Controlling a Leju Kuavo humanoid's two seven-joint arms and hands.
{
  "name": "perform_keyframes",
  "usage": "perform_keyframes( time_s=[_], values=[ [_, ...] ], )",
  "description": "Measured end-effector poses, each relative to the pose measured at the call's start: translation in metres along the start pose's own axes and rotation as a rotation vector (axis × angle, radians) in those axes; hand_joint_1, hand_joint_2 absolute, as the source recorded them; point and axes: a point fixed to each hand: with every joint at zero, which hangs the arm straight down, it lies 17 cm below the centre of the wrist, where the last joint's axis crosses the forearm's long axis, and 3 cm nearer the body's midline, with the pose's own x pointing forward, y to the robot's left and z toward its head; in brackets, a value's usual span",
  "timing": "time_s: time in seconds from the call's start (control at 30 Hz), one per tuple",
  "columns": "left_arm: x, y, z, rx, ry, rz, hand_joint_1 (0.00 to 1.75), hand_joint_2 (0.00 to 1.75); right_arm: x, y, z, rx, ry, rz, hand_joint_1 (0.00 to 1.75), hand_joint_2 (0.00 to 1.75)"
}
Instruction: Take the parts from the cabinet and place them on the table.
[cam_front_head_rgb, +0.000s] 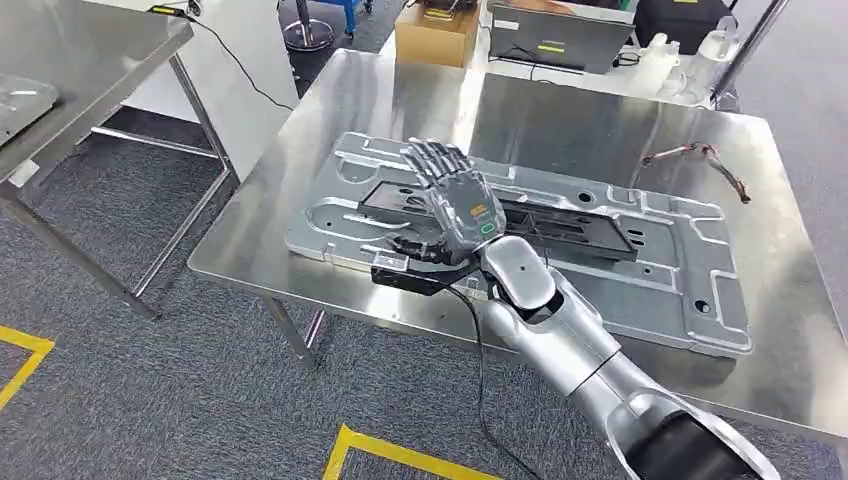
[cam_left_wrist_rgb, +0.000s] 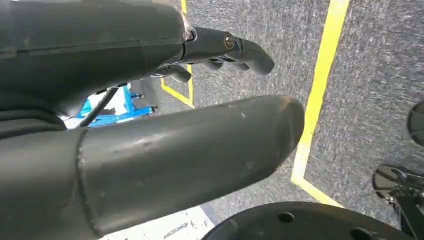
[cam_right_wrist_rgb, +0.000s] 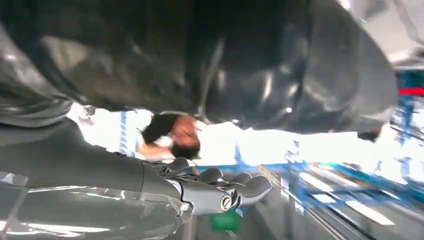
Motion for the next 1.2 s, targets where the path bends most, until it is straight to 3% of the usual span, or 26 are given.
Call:
perform_keyframes(
  time_s=[0.37, 0.73, 1.2],
  values=[
    [-0.002, 0.0, 0.0, 0.003, -0.002, -0.001, 0.0, 0.0, 0.024, -0.019, -0.007, -0.041, -0.043, -0.017, 0.0, 0.0],
    [-0.005, -0.007, -0.001, 0.0, -0.003, 0.012, 0.0, 0.0, -0.016, -0.019, 0.006, -0.03, 0.002, 0.031, 0.0, 0.0],
    [-0.009, -0.012, -0.001, -0.005, 0.0, 0.011, 0.0, 0.0, -0.018, -0.009, 0.015, -0.007, 0.008, 0.027, 0.0, 0.0]
  ],
)
